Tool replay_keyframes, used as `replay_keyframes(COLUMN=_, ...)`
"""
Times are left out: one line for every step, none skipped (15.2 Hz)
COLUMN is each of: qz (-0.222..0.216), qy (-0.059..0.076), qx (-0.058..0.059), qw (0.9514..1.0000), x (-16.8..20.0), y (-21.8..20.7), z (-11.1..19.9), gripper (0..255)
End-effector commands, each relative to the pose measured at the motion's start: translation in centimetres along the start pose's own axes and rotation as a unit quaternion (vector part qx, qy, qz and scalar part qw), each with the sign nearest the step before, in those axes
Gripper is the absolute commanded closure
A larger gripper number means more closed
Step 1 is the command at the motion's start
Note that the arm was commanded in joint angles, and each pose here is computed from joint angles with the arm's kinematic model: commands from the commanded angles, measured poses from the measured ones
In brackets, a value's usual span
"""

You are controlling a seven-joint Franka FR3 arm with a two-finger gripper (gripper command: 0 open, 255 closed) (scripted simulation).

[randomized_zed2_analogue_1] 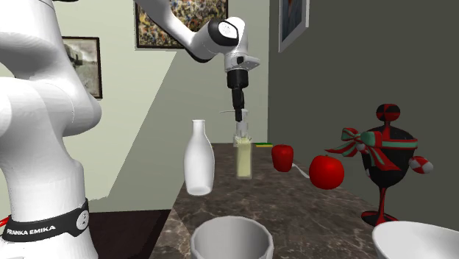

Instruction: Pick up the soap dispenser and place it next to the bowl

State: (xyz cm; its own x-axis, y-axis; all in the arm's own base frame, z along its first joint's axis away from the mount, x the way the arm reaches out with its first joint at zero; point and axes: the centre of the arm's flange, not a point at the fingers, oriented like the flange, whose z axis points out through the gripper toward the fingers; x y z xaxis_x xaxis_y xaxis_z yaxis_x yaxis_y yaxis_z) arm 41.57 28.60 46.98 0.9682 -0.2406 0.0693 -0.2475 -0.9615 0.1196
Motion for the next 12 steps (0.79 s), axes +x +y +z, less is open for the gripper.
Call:
replay_keyframes(qz=0.000, qy=0.000, qx=0.000, qw=1.0000, x=0.1, y=0.2, z=-1.1, gripper=255)
replay_keyframes(qz=0.000, qy=0.000, qx=0.000, qw=1.0000, x=0.1, y=0.2, z=-1.6, gripper=255)
replay_keyframes(qz=0.000, qy=0.000, qx=0.000, qw=1.0000, x=0.2, y=0.3, z=-2.1, gripper=255)
replay_keyframes(qz=0.000, qy=0.000, qx=0.000, qw=1.0000, x=0.2, y=0.4, z=-2.6, gripper=255)
replay_keyframes(qz=0.000, qy=0.000, qx=0.000, qw=1.0000, x=0.3, y=0.4, z=-3.1, gripper=255)
replay_keyframes(qz=0.000, qy=0.000, qx=0.000, qw=1.0000, x=0.3, y=0.5, z=-3.7, gripper=255)
replay_keyframes(qz=0.000, qy=0.000, qx=0.000, qw=1.0000, x=0.3, y=0.6, z=-4.2, gripper=255)
replay_keyframes(qz=0.000, qy=0.000, qx=0.000, qw=1.0000, x=0.4, y=0.6, z=-4.7, gripper=255)
replay_keyframes(qz=0.000, qy=0.000, qx=0.000, qw=1.0000, x=0.4, y=0.7, z=-5.2, gripper=255)
replay_keyframes(qz=0.000, qy=0.000, qx=0.000, qw=1.0000, x=0.4, y=0.7, z=-5.8, gripper=255)
replay_keyframes(qz=0.000, qy=0.000, qx=0.000, qw=1.0000, x=0.5, y=0.8, z=-6.3, gripper=255)
replay_keyframes(qz=0.000, qy=0.000, qx=0.000, qw=1.0000, x=0.5, y=0.9, z=-6.8, gripper=255)
